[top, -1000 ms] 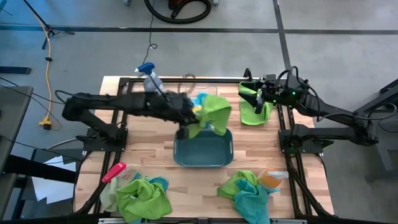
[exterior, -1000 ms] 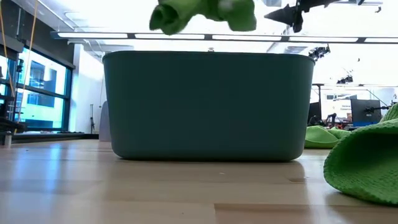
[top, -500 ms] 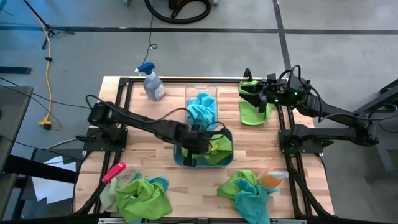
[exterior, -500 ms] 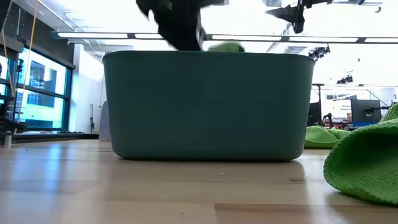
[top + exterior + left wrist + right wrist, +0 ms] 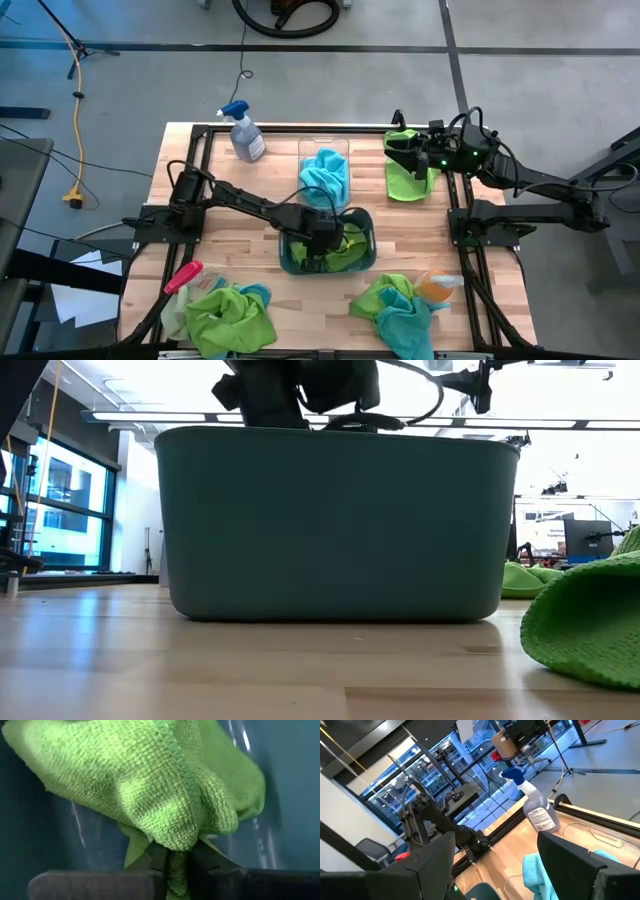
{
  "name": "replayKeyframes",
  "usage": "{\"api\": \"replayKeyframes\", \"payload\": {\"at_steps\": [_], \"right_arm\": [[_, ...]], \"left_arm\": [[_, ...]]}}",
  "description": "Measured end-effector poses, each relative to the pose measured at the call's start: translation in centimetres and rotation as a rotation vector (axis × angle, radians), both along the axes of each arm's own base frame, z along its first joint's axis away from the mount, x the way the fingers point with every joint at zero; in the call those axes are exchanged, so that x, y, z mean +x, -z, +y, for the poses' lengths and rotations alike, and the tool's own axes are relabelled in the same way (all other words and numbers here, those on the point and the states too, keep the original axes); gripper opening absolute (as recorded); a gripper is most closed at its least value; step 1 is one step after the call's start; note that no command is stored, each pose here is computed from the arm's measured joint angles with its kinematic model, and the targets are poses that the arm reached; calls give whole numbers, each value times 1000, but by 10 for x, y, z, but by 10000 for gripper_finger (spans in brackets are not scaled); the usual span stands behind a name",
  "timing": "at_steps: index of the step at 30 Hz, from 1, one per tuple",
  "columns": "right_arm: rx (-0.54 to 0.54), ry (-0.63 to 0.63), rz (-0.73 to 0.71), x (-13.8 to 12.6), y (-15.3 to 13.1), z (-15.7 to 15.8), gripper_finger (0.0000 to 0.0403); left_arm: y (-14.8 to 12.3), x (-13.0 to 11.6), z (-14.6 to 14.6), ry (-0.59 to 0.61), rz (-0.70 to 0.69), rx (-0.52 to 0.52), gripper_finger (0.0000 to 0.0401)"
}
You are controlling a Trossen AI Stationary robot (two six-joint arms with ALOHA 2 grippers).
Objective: Sort microfiber towel by color & place in baskets
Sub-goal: Put the green microfiber towel into the blue bin
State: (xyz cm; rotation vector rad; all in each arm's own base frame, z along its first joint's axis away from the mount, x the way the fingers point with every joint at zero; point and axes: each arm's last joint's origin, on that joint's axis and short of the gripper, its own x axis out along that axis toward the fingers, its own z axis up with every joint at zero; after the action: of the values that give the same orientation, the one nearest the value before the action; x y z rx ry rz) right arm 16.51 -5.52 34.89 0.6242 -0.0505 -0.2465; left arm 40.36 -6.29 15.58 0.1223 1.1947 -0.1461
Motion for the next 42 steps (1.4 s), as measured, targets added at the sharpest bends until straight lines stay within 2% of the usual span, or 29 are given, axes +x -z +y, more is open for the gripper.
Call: {"api": "replayKeyframes", "payload": {"at_steps": [7,13,17,21,25,28,30,33,36,42], "right_arm": [[-30,5,8,0,0,0,279],[-76,-15,20,0,0,0,279],[-101,-33,24,0,0,1,279],[-110,-35,26,0,0,1,279],[-150,-43,35,0,0,1,279],[-150,-43,34,0,0,1,279],[-142,-43,31,0,0,1,279],[-101,-42,17,-1,-1,1,279],[-100,-47,19,0,-1,2,279],[-102,-70,23,0,0,4,279]], "left_arm": [[-7,2,5,-5,-21,3,82],[-15,1,4,51,20,23,156],[-31,5,4,94,33,40,212],[-54,10,3,164,22,65,252],[-81,13,3,248,15,123,265],[-104,13,5,269,27,178,266],[-121,10,5,239,44,184,266],[-149,2,10,125,52,135,266],[-184,-11,19,36,-51,42,266],[-248,-51,38,-114,-451,-68,266]]}}
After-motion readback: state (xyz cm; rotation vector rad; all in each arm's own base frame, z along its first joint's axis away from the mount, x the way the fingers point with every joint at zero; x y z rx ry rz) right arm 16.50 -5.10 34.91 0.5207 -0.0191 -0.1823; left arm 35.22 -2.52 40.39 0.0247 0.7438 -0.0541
